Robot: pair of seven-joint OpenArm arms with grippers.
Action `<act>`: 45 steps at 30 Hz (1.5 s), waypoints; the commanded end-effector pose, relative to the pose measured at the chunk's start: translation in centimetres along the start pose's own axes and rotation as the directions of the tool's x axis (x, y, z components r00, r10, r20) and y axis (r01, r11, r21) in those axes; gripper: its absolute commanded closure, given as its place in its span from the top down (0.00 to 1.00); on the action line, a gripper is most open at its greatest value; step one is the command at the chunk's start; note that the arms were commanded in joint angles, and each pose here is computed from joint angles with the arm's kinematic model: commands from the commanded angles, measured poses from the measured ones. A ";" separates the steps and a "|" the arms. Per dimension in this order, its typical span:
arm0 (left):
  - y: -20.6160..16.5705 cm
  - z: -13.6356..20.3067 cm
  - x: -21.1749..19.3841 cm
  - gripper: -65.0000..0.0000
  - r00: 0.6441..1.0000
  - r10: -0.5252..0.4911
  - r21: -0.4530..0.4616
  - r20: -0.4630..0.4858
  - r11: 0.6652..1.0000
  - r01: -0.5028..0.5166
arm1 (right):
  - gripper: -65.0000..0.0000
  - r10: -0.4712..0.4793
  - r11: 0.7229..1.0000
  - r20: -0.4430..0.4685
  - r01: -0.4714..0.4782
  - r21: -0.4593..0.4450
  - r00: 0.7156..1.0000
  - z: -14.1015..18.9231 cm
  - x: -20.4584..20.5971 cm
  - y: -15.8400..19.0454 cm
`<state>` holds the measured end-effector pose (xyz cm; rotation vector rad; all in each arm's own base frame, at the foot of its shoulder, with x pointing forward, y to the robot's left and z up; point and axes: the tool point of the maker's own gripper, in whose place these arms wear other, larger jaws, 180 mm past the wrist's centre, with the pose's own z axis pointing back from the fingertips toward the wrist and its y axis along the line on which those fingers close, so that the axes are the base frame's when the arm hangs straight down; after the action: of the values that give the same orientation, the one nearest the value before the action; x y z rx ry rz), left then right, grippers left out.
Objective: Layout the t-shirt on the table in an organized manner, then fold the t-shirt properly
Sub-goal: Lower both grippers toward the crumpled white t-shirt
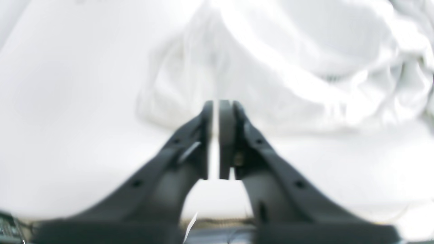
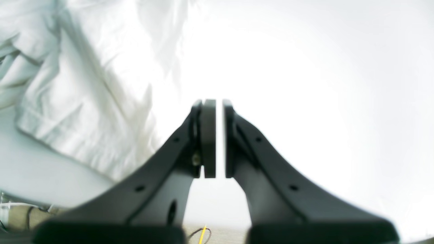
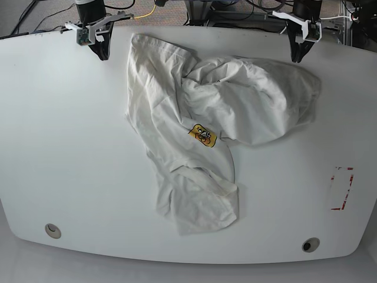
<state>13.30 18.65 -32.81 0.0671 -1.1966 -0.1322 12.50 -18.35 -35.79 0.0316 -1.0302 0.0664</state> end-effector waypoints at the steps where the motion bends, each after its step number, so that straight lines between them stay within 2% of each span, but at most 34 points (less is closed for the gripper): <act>1: 0.3 -0.3 1.0 0.18 1.000 -0.013 -0.002 0.026 1.000 0.014 | 0.08 -0.016 1.000 0.043 0.016 -0.003 0.999 -1.0 2.0 0.5; 2: 0.5 -0.7 1.3 0.27 0.999 -0.021 -0.004 0.038 1.000 0.022 | 0.14 -0.029 1.000 0.036 0.030 -0.008 0.999 -1.5 2.1 0.6; 4: 0.6 -1.0 1.6 0.36 0.998 -0.025 -0.006 0.051 1.000 0.025 | 0.22 -0.040 0.999 0.034 0.040 -0.011 0.999 -1.9 2.3 0.7; 7: 0.7 -1.6 2.3 0.51 0.997 -0.027 -0.005 0.079 1.000 0.028 | 0.43 -0.057 0.998 0.030 0.058 -0.016 0.998 -2.2 2.4 1.0; 9: 0.8 -2.0 2.8 0.56 0.995 -0.029 -0.003 0.098 1.000 0.029 | 0.52 -0.067 0.998 0.033 0.068 -0.017 0.997 -2.2 2.5 1.2; 11: 0.8 -2.4 3.3 0.57 0.993 -0.029 -0.001 0.113 1.000 0.029 | 0.61 -0.075 0.997 0.035 0.076 -0.019 0.997 -2.2 2.5 1.3; 16: 1.0 -3.6 4.7 0.57 0.986 -0.033 0.005 0.164 0.999 0.033 | 0.73 -0.081 0.996 0.059 0.083 -0.018 0.995 -2.8 3.2 1.4; 20: 1.2 -4.2 5.4 0.57 0.981 -0.038 0.014 0.190 0.999 0.036 | 0.76 -0.085 0.996 0.062 0.085 -0.011 0.995 -3.3 3.5 1.5; 26: 1.6 -4.6 6.1 0.57 0.975 -0.082 -0.004 0.206 0.996 0.085 | 0.75 -0.073 0.993 0.037 0.069 0.100 0.997 -5.5 4.6 4.5; 32: 2.0 -4.8 6.5 0.57 0.972 -0.085 0.008 0.217 0.996 0.085 | 0.75 -0.048 0.987 0.038 0.042 0.157 0.998 -7.7 6.7 5.7; 45: 3.1 -4.8 6.4 0.57 0.972 -0.102 0.036 0.213 0.995 0.097 | 0.75 0.004 0.988 0.082 -0.017 0.155 0.997 -11.8 12.6 5.3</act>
<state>20.08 20.81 -29.49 0.1370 -1.3653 -0.2079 27.17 -11.84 -32.81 0.1748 -1.0512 0.1471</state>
